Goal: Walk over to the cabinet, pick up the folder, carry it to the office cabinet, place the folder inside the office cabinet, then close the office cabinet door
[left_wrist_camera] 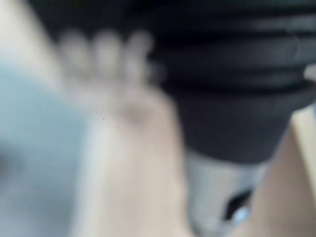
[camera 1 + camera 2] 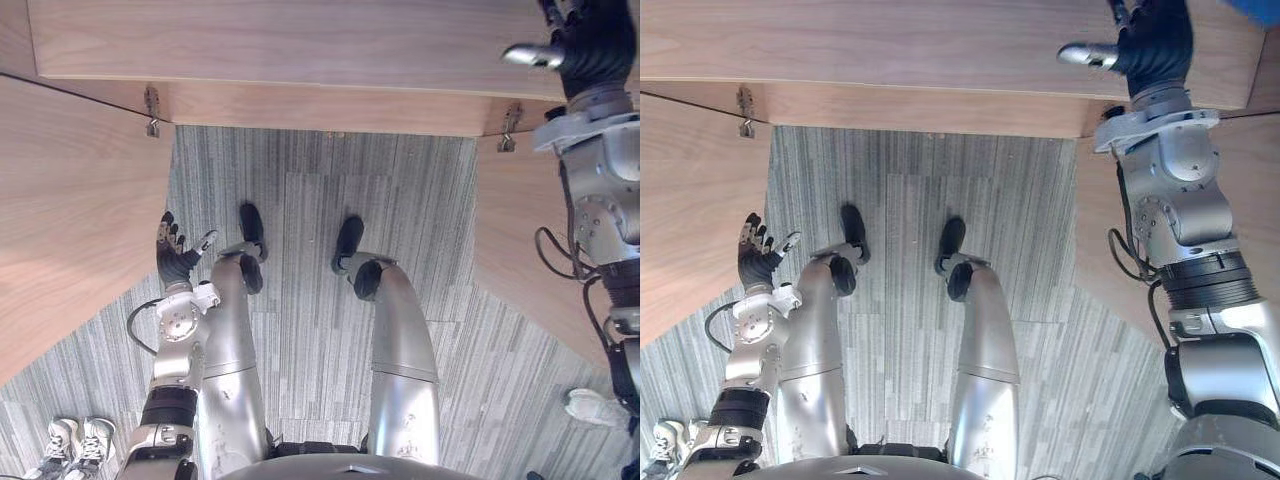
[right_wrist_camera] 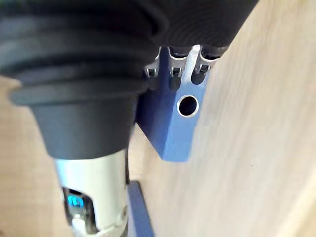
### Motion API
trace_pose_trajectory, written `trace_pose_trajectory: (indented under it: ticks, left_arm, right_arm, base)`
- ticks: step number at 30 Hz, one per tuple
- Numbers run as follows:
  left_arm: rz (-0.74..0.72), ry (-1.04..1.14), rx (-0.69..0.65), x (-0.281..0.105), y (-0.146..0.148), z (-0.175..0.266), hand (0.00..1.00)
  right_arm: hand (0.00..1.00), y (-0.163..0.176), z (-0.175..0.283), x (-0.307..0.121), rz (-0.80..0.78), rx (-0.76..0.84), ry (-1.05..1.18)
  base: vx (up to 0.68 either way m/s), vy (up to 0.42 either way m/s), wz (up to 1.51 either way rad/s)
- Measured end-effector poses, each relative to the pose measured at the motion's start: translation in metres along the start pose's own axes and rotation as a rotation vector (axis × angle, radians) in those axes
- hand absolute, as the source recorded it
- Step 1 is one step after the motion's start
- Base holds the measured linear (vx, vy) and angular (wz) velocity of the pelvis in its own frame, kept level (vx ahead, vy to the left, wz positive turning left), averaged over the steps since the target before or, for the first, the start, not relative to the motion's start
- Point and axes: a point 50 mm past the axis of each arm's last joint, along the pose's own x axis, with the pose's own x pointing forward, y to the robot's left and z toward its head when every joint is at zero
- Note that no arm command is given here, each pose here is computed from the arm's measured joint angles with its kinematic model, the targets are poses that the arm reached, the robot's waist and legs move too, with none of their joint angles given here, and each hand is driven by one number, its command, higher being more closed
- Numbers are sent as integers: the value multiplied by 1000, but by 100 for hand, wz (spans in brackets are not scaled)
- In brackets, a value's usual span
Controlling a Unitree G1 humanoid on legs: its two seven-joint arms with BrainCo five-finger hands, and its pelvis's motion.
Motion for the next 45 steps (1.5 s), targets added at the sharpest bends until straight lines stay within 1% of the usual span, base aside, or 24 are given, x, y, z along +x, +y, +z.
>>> trace_pose_trajectory:
  ticks: [1, 3, 6, 8, 12, 14, 17, 18, 21, 23, 26, 28, 32, 34, 39, 45]
  left_arm:
    - [-2, 4, 6, 0, 1, -1, 0]
    - [-11, 16, 13, 0, 1, -5, 0]
    - [-34, 27, 18, -1, -1, -8, 0]
    - [-45, 27, 18, -2, -2, -8, 0]
    - [-89, 26, 21, -3, -7, -8, 0]
    - [-99, 20, 38, -3, -8, -8, 0]
    - [-116, 16, 39, -3, -11, -8, 0]
    - [-119, 15, 39, -4, -11, -8, 0]
    - [-122, 11, 41, -3, -12, -7, 0]
    - [-121, 8, 43, -3, -12, -6, 0]
    - [-113, 1, 37, -2, -12, -5, 0]
    - [-97, -11, 25, 0, -12, -2, 0]
    - [-84, -22, 19, 2, -12, 2, 0]
    - [-72, -35, 4, 4, -14, 5, 0]
    - [-67, -78, -30, 5, -17, 15, 0]
    - [-46, -87, -40, 5, -16, 17, 0]
  right_arm:
    - [0, 1, -3, -1, 11, -31, 18]
    - [0, 3, -11, -2, 34, -142, 52]
    - [0, 5, -12, -1, 60, -243, 54]
    - [0, 8, -16, -4, 78, -271, 67]
    - [0, 12, -28, -15, 133, -251, 105]
    - [0, 14, -31, -19, 145, -197, 111]
    - [0, 13, -29, -22, 103, -54, 83]
    - [100, 18, -28, -25, 94, -2, 59]
    - [100, 28, -26, -30, 49, 99, 7]
    - [100, 27, -23, -33, -77, 204, -66]
    - [100, 20, -17, -36, -229, 271, -135]
    - [100, 12, -15, -40, -382, 297, -177]
    - [100, 7, -12, -43, -536, 307, -214]
    - [100, 7, -15, -46, -614, 337, -207]
    - [100, 2, -15, -48, -732, 367, -221]
    - [100, 4, -8, -39, -736, 358, -252]
  base:
    - [0, 0, 0]
    - [0, 0, 0]
    - [0, 0, 0]
    - [-14, 16, 0]
    - [-10, 8, 2]
    - [-17, 7, 6]
    - [0, 0, 0]
    - [0, 0, 0]
    - [0, 0, 0]
    - [0, 0, 0]
    - [-12, 2, 0]
    - [-34, 2, 1]
    - [-35, -3, -1]
    - [-57, -9, -3]
    - [-59, 9, -4]
    - [-54, 9, -5]
